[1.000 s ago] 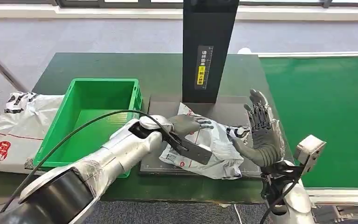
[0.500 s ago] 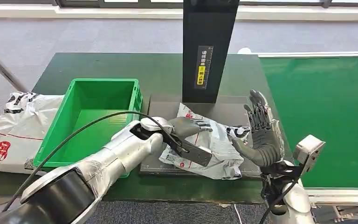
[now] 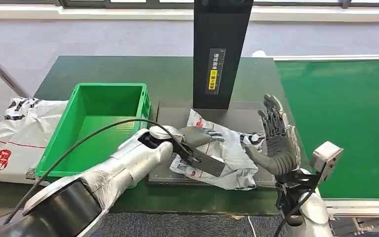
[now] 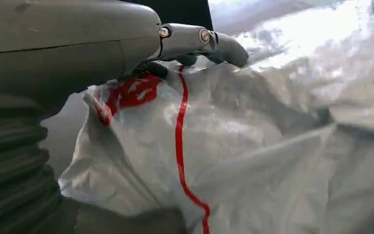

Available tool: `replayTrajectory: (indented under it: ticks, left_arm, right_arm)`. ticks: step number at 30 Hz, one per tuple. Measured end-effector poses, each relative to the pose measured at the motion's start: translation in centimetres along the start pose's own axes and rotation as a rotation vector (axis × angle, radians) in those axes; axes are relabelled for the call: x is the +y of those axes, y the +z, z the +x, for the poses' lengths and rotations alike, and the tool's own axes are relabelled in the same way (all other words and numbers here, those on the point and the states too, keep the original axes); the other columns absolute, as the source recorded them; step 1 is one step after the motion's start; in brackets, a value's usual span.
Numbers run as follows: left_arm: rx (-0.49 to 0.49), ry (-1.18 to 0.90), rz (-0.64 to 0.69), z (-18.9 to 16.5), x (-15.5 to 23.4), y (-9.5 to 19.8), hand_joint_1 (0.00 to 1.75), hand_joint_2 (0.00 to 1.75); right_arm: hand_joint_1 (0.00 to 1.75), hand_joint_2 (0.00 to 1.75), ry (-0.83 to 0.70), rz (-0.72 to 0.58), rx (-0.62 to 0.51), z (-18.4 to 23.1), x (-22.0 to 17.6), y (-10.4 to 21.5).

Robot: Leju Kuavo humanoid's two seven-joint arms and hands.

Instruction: Moved the parcel from conveyor to table for the left to box.

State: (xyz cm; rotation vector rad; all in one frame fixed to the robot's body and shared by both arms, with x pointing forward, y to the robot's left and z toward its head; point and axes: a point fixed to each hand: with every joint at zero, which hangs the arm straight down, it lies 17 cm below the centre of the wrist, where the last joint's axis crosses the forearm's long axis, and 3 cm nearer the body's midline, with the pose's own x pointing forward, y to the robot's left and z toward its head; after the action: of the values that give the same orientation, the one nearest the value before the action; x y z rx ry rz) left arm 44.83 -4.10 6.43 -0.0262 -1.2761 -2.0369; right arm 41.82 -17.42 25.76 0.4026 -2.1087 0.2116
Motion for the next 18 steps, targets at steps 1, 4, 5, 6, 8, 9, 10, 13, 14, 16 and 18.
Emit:
replayTrajectory:
  ticks: [1,4,5,6,8,9,10,13,14,16,18]
  left_arm:
    - [0.005,0.013,-0.020,0.1,-0.6,-0.1,1.75,1.75]
    - [0.031,0.039,-0.056,0.0,-1.6,-0.3,1.75,1.75]
    - [0.036,0.042,-0.061,0.1,-1.7,-0.3,1.75,1.75]
    - [0.043,0.047,-0.065,-0.1,-1.9,-0.3,1.75,1.75]
    - [0.051,0.045,-0.062,-0.2,-1.8,-0.3,1.75,1.75]
    - [0.057,0.037,-0.057,-0.4,-1.6,-0.3,1.75,1.75]
    - [0.062,0.031,-0.057,-0.6,-1.4,-0.2,1.75,1.75]
    - [0.071,0.028,-0.057,-1.3,-1.2,0.2,1.75,1.75]
    - [0.074,0.028,-0.057,-1.5,-1.2,0.3,1.75,1.75]
    - [0.077,0.027,-0.061,-1.6,-1.4,0.3,1.75,1.75]
    - [0.080,0.024,-0.064,-1.8,-1.5,0.4,1.75,1.75]
  right_arm:
    - [0.00,1.75,0.006,-0.002,-0.001,0.0,-0.1,-0.3]
    - [0.00,1.75,0.012,-0.015,0.002,0.0,-0.3,-1.0]
    - [0.00,1.75,0.012,-0.015,0.003,-0.1,-0.2,-1.1]
    - [0.00,1.75,0.011,-0.014,0.003,-0.1,-0.1,-1.2]
    - [0.00,1.75,0.017,-0.028,0.006,-0.3,-0.4,-1.2]
    - [0.00,1.75,0.024,-0.042,0.004,-0.4,-0.6,-1.1]
    - [0.00,1.75,0.029,-0.050,0.002,-0.4,-0.7,-0.8]
    - [0.00,1.75,0.030,-0.057,0.005,-0.4,-0.6,-0.1]
    - [0.00,1.75,0.031,-0.060,0.006,-0.4,-0.6,0.0]
    - [0.00,1.75,0.031,-0.061,0.005,-0.3,-0.6,0.2]
    - [0.00,1.75,0.031,-0.061,0.006,-0.3,-0.6,0.3]
